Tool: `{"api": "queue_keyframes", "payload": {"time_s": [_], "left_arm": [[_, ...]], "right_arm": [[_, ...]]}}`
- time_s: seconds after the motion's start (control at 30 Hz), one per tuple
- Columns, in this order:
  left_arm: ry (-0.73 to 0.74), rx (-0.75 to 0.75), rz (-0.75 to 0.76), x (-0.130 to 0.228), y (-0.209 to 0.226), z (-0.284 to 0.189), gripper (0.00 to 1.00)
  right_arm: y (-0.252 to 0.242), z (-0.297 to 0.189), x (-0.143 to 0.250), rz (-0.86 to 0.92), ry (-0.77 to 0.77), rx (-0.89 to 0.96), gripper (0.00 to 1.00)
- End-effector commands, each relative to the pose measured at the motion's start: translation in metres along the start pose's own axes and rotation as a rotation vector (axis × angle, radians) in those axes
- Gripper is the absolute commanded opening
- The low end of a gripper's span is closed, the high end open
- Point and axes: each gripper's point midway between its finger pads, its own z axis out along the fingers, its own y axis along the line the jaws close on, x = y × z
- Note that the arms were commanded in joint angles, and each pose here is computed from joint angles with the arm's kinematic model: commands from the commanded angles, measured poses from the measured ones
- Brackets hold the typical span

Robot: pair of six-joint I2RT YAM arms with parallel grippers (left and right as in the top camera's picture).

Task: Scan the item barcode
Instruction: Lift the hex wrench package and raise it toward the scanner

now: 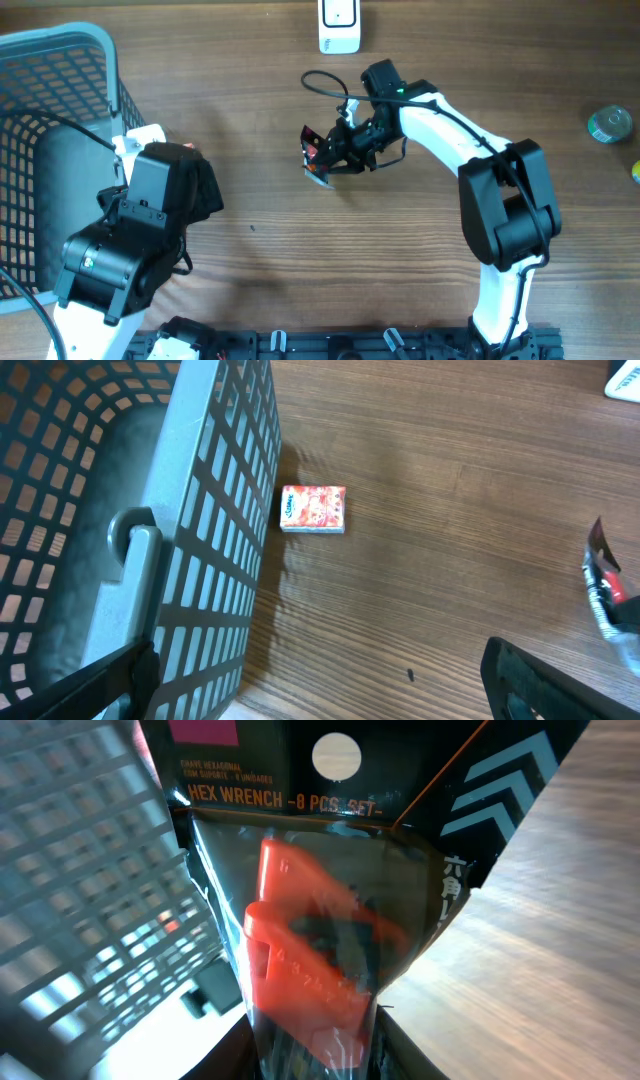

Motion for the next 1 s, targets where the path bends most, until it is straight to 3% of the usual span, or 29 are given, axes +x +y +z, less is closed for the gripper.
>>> {"api": "queue_keyframes", "payload": {"time_s": [0.0,0.33,0.63,0.97], "left_arm": [[0.001,0.008,-0.007,0.000,-0.002,-0.001,1.00],[0.001,0.008,-0.007,0.000,-0.002,-0.001,1.00],[0.008,0.013,-0.005,0.002,-0.002,-0.001,1.00],[0.011,0.019,-0.005,0.002,-0.003,-0.001,1.00]], "right_arm": [[0.030,-0.007,0.018,-0.023,0.119,-0.219,0.25],[0.086,-0.037,0.042,-0.143,0.281,-0.582,0.26],[0.101,-0.041,0.027,-0.257,0.262,-0.589,0.27],[0.148,-0.064,0.013,-0.649,0.163,-0.600,0.25]]}}
